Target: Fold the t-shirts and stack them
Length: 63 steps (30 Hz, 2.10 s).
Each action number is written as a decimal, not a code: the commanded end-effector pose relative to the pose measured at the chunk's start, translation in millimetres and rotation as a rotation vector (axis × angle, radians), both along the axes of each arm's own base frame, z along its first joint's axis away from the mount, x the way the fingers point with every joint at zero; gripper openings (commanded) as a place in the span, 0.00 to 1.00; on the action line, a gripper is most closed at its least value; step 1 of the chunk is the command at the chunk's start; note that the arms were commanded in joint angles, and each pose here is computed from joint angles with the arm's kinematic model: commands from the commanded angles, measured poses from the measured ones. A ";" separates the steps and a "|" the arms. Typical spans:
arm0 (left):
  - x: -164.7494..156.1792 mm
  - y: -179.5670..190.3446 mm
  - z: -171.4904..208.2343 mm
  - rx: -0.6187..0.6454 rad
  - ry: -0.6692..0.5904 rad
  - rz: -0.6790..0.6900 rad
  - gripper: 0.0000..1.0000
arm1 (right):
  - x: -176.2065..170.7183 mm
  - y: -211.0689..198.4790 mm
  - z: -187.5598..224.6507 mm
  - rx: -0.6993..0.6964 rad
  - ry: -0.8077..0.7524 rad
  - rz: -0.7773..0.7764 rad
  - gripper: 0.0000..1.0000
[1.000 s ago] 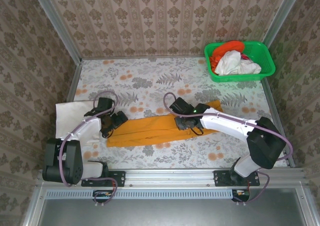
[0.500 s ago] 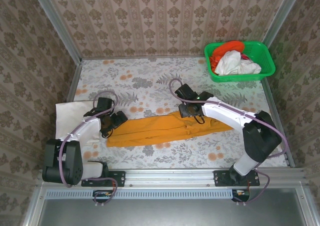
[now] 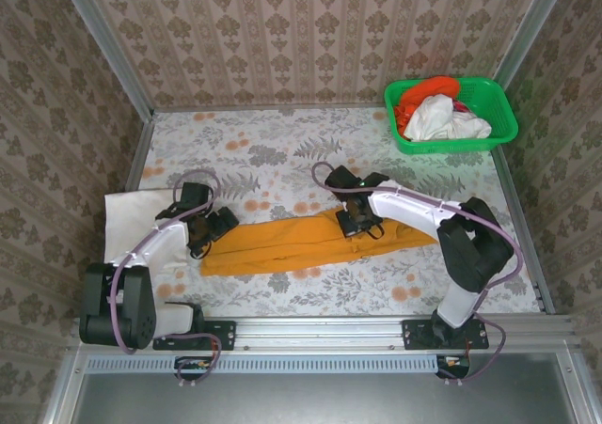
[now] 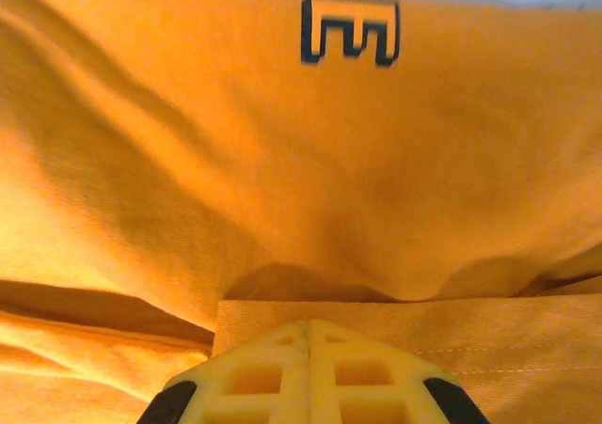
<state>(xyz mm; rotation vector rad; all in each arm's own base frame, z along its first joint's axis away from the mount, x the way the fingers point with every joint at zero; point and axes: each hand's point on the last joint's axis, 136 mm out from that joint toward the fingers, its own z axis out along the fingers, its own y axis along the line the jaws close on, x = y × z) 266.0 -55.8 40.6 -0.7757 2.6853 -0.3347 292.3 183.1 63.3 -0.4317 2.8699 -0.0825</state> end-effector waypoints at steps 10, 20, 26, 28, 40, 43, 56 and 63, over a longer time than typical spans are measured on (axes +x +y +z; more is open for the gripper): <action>-0.8 2.4 -0.8 0.011 0.003 -0.013 0.93 | 33.8 13.5 75.2 0.121 -0.359 0.029 0.00; 0.2 2.6 0.4 0.009 -0.001 -0.012 0.93 | 5.6 18.9 11.6 0.080 -0.111 0.054 0.48; -0.6 2.5 -0.6 0.008 0.001 -0.012 0.93 | -2.8 8.4 -14.2 0.007 -0.039 0.050 0.33; -0.1 2.1 0.4 0.006 -0.002 -0.013 0.93 | -3.0 7.7 -14.4 -0.002 -0.031 0.054 0.23; 1.3 2.4 1.5 0.006 -0.010 -0.015 0.93 | -11.9 8.6 -22.8 -0.001 0.045 0.085 0.32; 0.8 3.0 1.0 0.008 -0.008 -0.015 0.93 | -12.2 9.6 -21.9 0.006 0.044 0.084 0.28; 4.0 2.1 0.8 0.003 -0.012 -0.016 0.93 | 11.1 10.8 28.0 0.038 -0.124 0.059 0.00; 3.1 2.7 -1.1 0.004 -0.009 -0.013 0.93 | 28.7 28.5 55.7 0.130 -0.235 0.082 0.00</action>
